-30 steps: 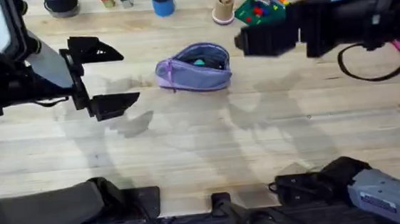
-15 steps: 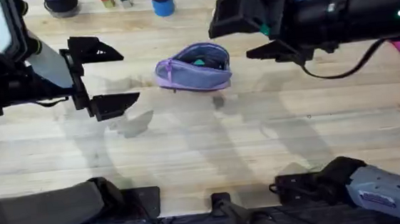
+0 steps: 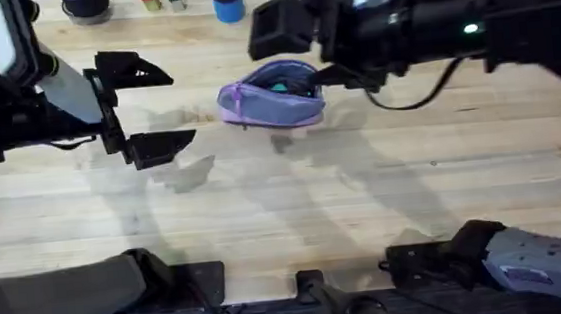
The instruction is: Unzip the bag, pick up the pens from the table one at a time and place them inside, then zip the bag closed.
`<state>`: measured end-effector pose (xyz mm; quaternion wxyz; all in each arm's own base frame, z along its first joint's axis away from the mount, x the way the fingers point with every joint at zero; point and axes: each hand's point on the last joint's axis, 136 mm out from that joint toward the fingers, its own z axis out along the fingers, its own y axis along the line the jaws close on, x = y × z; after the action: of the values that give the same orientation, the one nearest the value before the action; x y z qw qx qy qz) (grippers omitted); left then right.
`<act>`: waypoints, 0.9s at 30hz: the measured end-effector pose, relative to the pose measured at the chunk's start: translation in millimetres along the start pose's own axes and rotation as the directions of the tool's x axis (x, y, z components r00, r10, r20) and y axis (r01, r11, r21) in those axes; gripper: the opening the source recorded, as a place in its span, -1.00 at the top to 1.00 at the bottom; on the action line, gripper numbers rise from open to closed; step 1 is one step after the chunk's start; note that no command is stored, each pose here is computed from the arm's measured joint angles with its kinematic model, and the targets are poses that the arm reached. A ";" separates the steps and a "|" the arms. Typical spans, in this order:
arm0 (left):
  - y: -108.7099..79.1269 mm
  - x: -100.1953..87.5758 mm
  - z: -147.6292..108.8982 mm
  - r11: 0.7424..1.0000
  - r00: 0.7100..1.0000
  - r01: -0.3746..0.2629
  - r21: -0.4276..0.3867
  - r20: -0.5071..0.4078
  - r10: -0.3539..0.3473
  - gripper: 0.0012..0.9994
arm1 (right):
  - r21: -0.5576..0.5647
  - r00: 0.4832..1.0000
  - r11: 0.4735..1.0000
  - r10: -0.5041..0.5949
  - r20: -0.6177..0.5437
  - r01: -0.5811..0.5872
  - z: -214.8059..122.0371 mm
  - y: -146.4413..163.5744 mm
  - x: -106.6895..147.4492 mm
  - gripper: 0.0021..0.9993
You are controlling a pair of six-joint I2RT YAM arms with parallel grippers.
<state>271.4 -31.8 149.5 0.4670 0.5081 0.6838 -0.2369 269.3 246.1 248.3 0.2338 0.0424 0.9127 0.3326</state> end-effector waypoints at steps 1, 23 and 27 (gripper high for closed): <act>0.0 0.0 0.0 1.000 1.000 0.000 0.000 0.000 0.000 -0.99 | 0.003 1.000 1.000 -0.010 0.005 0.010 3.8 2.2 0.7 -1.00; 0.0 0.0 0.0 1.000 1.000 0.000 0.000 0.000 0.000 -0.99 | 0.099 0.989 0.985 -0.145 0.026 0.142 68.0 19.5 28.6 -1.00; 0.0 0.0 0.0 1.000 1.000 0.000 0.000 0.000 0.000 -0.99 | 0.104 0.989 0.984 -0.145 0.027 0.142 73.8 18.4 28.2 -1.00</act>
<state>271.4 -31.8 149.5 0.4669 0.5083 0.6838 -0.2367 276.4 310.3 199.2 0.2702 -0.0058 0.9250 0.2670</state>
